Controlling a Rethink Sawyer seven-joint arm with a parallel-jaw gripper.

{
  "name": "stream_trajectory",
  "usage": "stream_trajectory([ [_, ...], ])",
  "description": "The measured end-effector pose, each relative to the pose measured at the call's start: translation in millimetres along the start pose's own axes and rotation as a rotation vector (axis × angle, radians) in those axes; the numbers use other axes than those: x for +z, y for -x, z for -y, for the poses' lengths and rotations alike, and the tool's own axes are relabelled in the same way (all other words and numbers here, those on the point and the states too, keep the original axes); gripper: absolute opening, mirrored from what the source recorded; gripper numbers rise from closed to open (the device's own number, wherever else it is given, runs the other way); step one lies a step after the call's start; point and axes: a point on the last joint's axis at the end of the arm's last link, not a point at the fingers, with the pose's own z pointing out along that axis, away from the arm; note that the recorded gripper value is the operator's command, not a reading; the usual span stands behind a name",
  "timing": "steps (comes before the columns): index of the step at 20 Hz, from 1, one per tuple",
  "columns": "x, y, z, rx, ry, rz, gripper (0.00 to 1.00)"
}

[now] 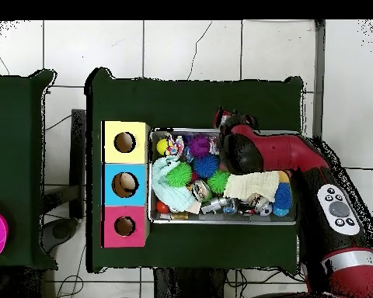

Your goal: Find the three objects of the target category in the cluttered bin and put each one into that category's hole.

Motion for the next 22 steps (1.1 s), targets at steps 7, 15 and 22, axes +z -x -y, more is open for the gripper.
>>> stream_trajectory([
  [7, 11, -8.7, 10, 0.016, -0.033, -0.089, 1.00],
  [15, 9, -23.4, 18, 0.021, -0.067, -0.201, 1.00],
  [22, -8, -14.2, 32, 0.025, -0.084, -0.187, 1.00],
])
